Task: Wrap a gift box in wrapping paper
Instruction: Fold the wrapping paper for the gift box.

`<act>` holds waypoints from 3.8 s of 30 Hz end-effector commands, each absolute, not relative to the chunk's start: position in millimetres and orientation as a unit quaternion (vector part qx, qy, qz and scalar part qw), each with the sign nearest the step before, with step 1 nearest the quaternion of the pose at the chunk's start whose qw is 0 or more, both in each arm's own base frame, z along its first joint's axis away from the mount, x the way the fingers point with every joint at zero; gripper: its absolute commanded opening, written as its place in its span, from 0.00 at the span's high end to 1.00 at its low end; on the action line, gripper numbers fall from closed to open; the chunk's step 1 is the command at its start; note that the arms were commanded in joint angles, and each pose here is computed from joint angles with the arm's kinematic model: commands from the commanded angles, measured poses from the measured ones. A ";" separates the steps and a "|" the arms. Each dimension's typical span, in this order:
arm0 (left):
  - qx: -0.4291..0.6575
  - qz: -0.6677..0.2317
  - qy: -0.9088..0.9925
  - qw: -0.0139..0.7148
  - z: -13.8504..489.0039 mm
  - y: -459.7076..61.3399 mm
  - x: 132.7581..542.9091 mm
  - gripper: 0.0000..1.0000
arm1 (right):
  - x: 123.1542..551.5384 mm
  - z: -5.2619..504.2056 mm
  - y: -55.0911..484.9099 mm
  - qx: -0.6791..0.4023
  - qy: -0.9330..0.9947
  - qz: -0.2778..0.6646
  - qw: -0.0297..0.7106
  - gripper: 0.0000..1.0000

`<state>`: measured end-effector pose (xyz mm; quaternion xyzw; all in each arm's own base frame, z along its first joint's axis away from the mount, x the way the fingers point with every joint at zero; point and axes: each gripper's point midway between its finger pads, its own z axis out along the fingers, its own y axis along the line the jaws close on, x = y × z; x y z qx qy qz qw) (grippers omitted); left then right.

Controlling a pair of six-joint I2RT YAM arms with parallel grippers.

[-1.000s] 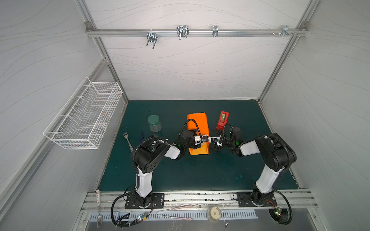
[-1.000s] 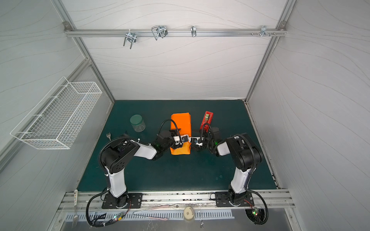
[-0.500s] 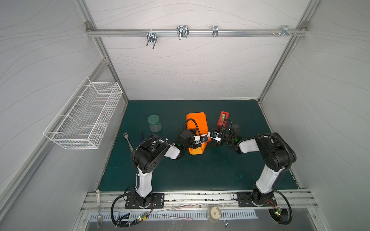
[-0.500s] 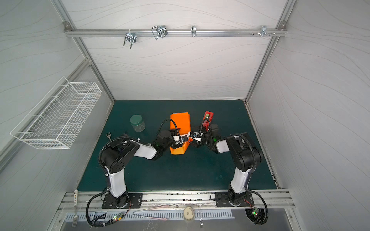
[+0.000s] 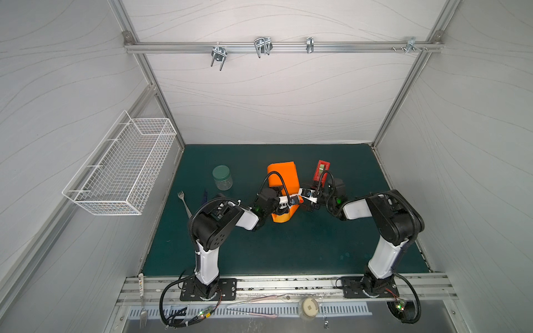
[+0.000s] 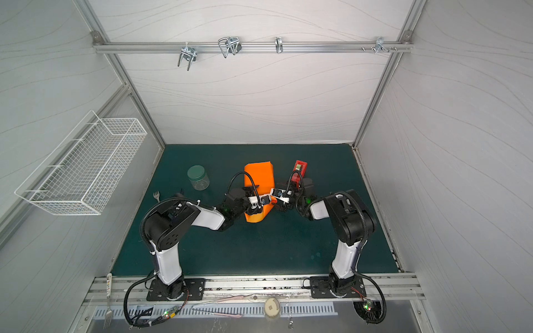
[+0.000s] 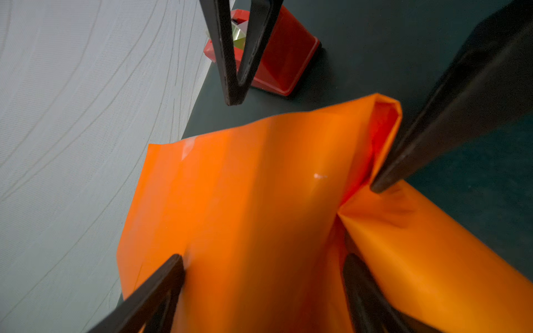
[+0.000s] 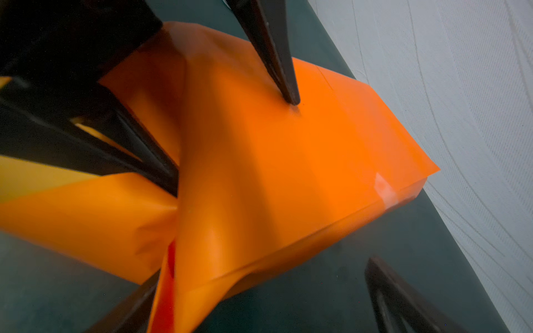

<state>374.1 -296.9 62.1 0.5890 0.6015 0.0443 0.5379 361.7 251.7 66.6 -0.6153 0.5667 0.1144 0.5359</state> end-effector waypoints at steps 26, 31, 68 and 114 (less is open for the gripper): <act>0.599 -0.035 0.583 0.548 101.6 -304.7 345.0 0.01 | 366.4 53.9 254.9 -0.627 0.561 0.080 0.534 0.01; 0.584 -0.041 0.604 0.540 96.9 -306.4 351.9 0.01 | 367.2 54.3 255.7 -0.627 0.561 0.081 0.534 0.01; 0.589 0.104 0.568 0.565 56.5 -297.5 400.3 0.01 | 361.2 69.6 231.2 -0.608 0.580 0.095 0.535 0.01; 0.576 0.102 0.566 0.582 62.3 -295.2 399.4 0.01 | 316.5 32.7 271.2 -0.736 0.404 -0.022 0.542 1.00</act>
